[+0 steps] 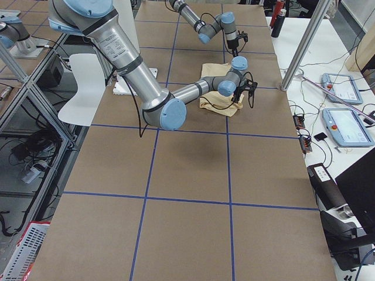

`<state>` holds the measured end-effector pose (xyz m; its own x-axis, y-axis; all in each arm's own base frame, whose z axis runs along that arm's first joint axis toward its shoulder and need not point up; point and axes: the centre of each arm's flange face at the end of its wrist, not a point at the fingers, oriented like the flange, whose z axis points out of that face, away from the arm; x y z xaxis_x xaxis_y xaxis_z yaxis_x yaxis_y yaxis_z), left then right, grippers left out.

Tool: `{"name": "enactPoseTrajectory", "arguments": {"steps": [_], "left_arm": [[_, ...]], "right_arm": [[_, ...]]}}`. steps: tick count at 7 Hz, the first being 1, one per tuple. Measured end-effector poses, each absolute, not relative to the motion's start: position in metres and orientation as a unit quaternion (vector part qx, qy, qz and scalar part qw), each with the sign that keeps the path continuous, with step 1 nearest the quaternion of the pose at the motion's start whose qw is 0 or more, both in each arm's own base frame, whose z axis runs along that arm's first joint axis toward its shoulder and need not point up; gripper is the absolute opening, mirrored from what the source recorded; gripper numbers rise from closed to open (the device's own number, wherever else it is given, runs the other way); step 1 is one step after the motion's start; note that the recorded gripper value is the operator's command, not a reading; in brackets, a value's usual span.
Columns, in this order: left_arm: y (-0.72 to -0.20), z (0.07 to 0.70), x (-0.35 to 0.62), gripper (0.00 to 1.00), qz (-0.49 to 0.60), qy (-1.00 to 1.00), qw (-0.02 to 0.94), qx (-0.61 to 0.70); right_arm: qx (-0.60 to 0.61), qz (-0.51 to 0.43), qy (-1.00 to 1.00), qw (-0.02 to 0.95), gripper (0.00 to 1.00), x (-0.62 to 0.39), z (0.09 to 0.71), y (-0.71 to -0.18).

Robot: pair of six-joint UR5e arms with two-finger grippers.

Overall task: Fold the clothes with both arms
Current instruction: 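Move the right gripper down to the folded shirt's side edge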

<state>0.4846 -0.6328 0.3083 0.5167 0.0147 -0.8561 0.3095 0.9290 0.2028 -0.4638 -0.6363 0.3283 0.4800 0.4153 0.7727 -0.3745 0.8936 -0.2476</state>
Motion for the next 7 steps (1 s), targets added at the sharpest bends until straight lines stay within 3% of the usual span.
{"name": "enactPoseTrajectory", "arguments": {"steps": [4, 7], "left_arm": [[-0.608, 0.301, 0.446, 0.99, -0.084, 0.5, 0.841, 0.186], [-0.581, 0.288, 0.419, 0.99, -0.083, 0.509, 0.835, 0.191]], "right_arm": [[-0.007, 0.208, -0.465, 0.861, 1.0, -0.455, 0.319, -0.635], [-0.013, 0.19, -0.48, 0.856, 1.0, -0.444, 0.33, -0.574]]}}
